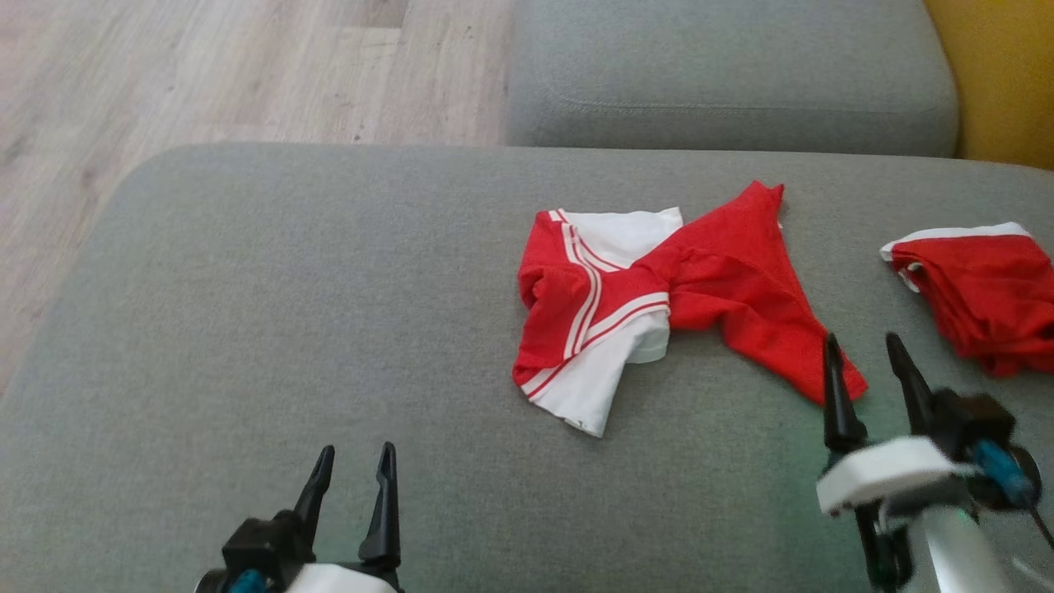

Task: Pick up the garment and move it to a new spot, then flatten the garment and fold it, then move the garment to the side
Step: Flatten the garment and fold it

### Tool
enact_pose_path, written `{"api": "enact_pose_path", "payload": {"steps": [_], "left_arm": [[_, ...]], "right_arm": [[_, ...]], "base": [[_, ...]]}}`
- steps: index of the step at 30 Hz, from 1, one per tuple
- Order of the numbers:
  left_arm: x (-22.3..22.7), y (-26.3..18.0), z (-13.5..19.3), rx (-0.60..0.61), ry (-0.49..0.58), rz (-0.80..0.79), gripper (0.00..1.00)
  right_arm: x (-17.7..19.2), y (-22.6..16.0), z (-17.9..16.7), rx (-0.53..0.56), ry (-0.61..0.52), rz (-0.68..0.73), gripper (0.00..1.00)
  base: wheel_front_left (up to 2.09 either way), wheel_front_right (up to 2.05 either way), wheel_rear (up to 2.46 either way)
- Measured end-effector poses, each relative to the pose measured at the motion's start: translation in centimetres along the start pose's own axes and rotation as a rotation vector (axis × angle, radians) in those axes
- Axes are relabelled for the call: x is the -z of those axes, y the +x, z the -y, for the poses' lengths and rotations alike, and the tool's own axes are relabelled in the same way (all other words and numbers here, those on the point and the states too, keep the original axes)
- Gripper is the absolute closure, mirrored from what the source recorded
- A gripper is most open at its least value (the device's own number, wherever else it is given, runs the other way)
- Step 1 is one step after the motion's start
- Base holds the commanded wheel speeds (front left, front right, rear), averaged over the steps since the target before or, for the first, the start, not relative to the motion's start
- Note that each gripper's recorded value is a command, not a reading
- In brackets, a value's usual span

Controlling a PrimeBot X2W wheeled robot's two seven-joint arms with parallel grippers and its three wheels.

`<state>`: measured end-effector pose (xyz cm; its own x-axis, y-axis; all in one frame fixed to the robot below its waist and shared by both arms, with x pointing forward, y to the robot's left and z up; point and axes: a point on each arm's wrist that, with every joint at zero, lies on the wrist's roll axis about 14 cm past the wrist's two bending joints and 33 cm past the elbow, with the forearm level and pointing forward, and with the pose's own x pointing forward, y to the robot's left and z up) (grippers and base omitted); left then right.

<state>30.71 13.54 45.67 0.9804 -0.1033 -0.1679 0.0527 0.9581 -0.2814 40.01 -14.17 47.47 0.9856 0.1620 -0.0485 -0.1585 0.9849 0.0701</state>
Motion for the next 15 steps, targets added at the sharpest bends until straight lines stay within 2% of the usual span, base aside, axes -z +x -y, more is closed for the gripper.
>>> {"api": "enact_pose_path", "payload": {"steps": [9,15], "left_arm": [[0.1,0.3,1.0,0.036,0.006,-0.006,0.00],[0.9,0.5,1.1,0.043,0.004,-0.031,0.00]], "right_arm": [[0.0,-3.5,0.5,0.026,0.042,-0.008,0.00],[-0.7,-4.2,0.0,0.014,0.055,-0.007,0.00]], "base": [[0.00,0.00,0.00],[0.00,0.00,0.00]]}}
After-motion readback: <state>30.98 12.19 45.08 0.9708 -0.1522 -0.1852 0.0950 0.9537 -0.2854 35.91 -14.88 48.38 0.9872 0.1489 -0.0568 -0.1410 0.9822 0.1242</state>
